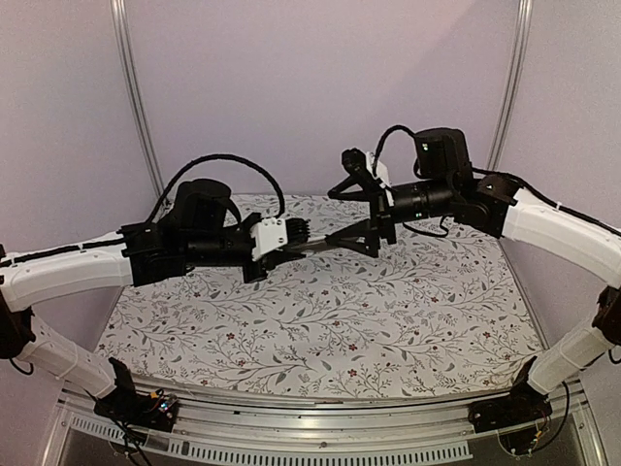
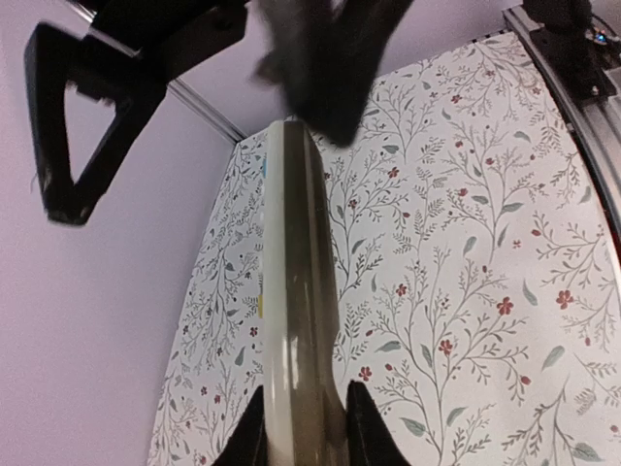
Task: Load the batteries into the remote control
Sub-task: Pass from the left arm to the right
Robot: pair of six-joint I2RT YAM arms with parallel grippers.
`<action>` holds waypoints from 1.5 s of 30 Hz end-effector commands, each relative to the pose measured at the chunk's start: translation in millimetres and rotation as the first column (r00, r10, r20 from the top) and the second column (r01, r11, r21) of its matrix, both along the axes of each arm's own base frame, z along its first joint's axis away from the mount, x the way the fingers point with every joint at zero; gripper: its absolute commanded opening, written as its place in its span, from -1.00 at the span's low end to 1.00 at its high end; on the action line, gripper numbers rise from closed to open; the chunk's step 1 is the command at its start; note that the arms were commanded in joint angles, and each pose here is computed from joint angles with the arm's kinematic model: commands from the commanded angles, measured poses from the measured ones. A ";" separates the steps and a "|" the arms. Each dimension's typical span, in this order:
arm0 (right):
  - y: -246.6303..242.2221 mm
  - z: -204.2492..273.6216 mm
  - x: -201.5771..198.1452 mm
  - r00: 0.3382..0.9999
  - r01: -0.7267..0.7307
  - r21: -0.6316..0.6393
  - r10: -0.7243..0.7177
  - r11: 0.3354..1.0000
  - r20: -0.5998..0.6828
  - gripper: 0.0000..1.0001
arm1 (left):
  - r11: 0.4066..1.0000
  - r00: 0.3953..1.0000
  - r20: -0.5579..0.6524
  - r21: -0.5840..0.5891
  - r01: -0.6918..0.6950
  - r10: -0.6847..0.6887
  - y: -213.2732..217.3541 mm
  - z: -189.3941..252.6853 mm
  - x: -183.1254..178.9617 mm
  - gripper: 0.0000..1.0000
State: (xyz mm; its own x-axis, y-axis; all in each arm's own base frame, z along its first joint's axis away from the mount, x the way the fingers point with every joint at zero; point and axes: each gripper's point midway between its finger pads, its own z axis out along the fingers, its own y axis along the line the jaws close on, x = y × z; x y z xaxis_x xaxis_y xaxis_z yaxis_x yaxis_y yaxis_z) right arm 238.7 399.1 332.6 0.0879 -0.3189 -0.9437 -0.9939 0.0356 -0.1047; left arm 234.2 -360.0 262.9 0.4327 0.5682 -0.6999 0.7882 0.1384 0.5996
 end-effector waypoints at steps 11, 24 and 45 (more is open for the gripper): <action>-21.8 -1.5 -6.5 0.485 0.140 -0.007 -0.062 0.990 0.872 0.98 | 0.960 0.826 -0.559 -0.266 -0.092 -0.076 3.3 34.0 11.2 -1.00; 0.8 -24.4 31.6 0.223 0.233 -0.131 0.078 0.964 0.972 0.54 | 0.961 0.758 -0.642 -0.262 -0.082 -0.110 0.9 31.7 14.4 -1.00; -4.1 -37.9 38.1 0.379 0.305 -0.136 0.011 0.943 0.925 -0.49 | 0.961 0.781 -0.624 -0.209 -0.179 0.010 10.5 30.0 40.2 0.99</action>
